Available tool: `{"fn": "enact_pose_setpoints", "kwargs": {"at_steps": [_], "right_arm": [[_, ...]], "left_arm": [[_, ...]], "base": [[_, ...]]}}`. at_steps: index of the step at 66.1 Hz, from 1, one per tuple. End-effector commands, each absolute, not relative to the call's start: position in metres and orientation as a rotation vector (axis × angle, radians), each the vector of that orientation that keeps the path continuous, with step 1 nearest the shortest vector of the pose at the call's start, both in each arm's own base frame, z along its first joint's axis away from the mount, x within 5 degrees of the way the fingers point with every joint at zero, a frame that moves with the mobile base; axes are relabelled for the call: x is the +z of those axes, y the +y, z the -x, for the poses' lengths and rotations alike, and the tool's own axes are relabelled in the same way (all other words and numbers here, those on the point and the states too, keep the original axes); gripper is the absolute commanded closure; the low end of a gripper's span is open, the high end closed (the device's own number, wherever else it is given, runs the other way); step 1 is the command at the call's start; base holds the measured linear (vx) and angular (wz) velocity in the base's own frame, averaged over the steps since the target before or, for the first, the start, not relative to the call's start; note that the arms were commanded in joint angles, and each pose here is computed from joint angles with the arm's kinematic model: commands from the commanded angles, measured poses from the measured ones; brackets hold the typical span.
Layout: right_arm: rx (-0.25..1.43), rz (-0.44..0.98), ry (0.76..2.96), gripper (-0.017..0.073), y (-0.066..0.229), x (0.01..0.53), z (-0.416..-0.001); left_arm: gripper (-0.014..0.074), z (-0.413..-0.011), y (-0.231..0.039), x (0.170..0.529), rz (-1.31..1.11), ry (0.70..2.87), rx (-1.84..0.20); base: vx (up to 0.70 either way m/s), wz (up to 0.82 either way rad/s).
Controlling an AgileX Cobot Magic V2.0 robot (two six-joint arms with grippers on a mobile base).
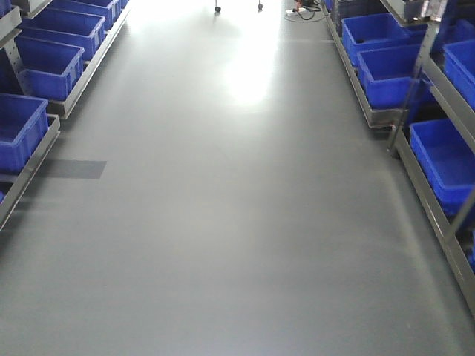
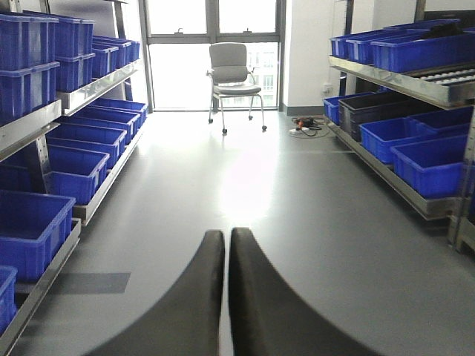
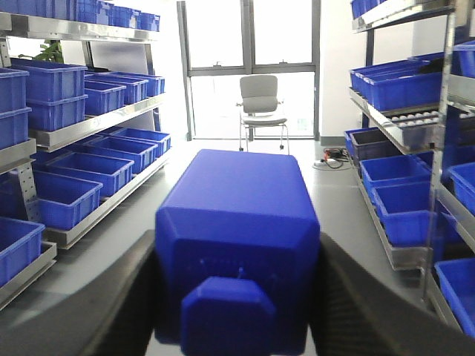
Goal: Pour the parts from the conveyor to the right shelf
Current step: 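Drive down the aisle between the blue bin shelves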
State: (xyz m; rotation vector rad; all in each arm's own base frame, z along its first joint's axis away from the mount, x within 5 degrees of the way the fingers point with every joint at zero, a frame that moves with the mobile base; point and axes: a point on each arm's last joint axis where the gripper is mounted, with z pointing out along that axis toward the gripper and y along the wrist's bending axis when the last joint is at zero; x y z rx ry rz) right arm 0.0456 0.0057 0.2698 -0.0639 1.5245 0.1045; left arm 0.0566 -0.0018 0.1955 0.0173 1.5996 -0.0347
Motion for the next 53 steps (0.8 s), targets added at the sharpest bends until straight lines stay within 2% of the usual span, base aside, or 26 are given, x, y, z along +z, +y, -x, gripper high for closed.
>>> {"fn": "enact_pose_setpoints", "kwargs": {"at_steps": [1, 53], "right_arm": [[0.098, 0.059, 1.43, 0.0564, 0.005, 0.2853, -0.044], [0.098, 0.059, 1.43, 0.0564, 0.005, 0.2853, -0.044]], "left_arm": [[0.06, -0.0547, -0.0018, 0.2098, -0.006, 1.491, -0.047], [0.06, -0.0547, -0.0018, 0.2098, -0.006, 1.491, -0.047]], "base": [[0.76, 0.11], [0.7, 0.07]]}}
